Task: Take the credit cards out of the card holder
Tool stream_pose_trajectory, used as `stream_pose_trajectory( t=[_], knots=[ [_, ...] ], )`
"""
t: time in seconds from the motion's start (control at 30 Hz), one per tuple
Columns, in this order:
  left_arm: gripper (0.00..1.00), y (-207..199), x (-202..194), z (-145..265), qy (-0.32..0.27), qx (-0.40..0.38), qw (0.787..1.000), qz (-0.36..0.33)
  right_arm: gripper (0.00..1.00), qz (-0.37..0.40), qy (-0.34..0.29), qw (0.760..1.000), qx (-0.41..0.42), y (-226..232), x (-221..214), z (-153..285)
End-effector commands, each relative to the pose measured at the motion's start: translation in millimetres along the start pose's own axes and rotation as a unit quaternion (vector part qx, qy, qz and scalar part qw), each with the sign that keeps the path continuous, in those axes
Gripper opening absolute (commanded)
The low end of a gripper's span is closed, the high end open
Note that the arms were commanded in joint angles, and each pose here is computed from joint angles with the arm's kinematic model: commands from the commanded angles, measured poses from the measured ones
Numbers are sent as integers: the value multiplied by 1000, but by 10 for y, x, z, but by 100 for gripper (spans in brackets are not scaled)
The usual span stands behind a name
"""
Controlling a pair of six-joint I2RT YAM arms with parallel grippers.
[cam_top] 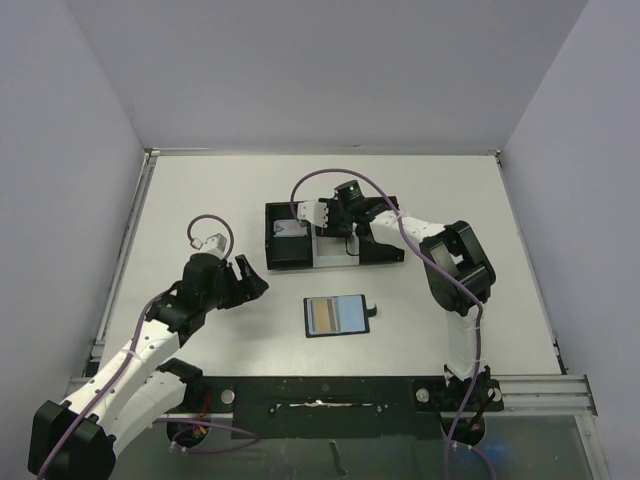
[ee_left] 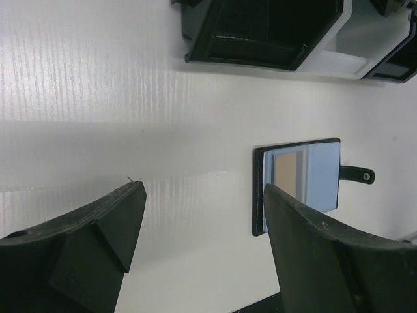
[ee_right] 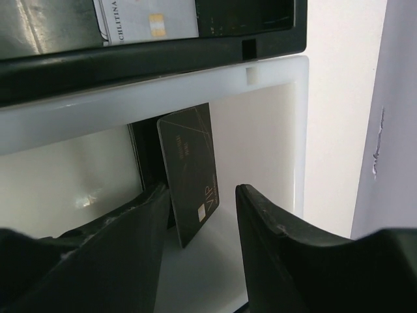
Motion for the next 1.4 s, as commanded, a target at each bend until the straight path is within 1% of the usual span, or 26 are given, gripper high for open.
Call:
stream_pose_trajectory(
  t=[0.0, 0.2, 0.3, 0.37, 0.5, 0.57, 0.63, 0.7, 0.77, 0.8, 0.87, 1.0, 1.1, 1.17, 1.2, 1.27, 1.37],
  knots=[
    [72, -31, 85, -10, -16, -9, 1000, 0, 47, -7, -45, 999, -8, -115, 274, 157],
    [72, -40, 73, -15, -12, -13, 1000, -1, 51, -25, -58, 998, -5, -151, 312, 218],
    [72, -50, 61, -21, -10, -17, 1000, 1, 52, -22, -46, 999, -15, -178, 286, 224],
    [72, -62, 60, -25, -8, -21, 1000, 2, 53, -27, -50, 998, -19, -193, 309, 245],
    [72, -88, 80, -35, -7, -27, 1000, 3, 53, -81, -99, 991, -47, -305, 497, 441],
    [72, -98, 98, -39, -8, -28, 1000, 3, 54, -126, -133, 980, -83, -390, 610, 623],
    [72, -103, 114, -37, -10, -27, 1000, 3, 54, -198, -167, 958, -127, -481, 709, 862],
    [73, -96, 129, -32, -13, -24, 1000, 4, 56, -283, -192, 925, -165, -536, 756, 1144],
    [73, -87, 134, -26, -15, -21, 1000, 6, 58, -367, -202, 889, -187, -509, 722, 1345],
    [73, -79, 130, -25, -16, -19, 1000, 7, 60, -412, -199, 868, -193, -471, 697, 1436],
    [73, -67, 129, -20, -17, -15, 1000, 10, 62, -470, -176, 840, -204, -385, 614, 1591],
    [73, -76, 149, -6, -24, -18, 999, 16, 67, -561, -146, 795, -178, -167, 531, 1796],
    [73, -73, 153, -16, -32, -19, 999, 23, 70, -612, -146, 771, -101, 166, 504, 1772],
    [73, -76, 158, -13, -35, -21, 999, 27, 67, -651, -134, 745, -54, 421, 485, 1713],
    [73, -77, 152, -15, -38, -24, 999, 30, 65, -660, -125, 740, -35, 560, 472, 1667],
    [73, -71, 143, -7, -44, -25, 998, 37, 63, -676, -95, 730, -33, 837, 404, 1571],
    [73, -69, 145, 28, -54, -28, 997, 40, 64, -679, -65, 729, -62, 1208, 380, 1505]
  ],
)
Point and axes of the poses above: each gripper's point midway between its finger pads, its own z axis back along the fingers, its own y axis along the line the jaws close on, x = y × z, the point moved 4 cm from there along z, back along the fingers, and after that the axes turned 15 degrees about -z, right-handed, at the moved point
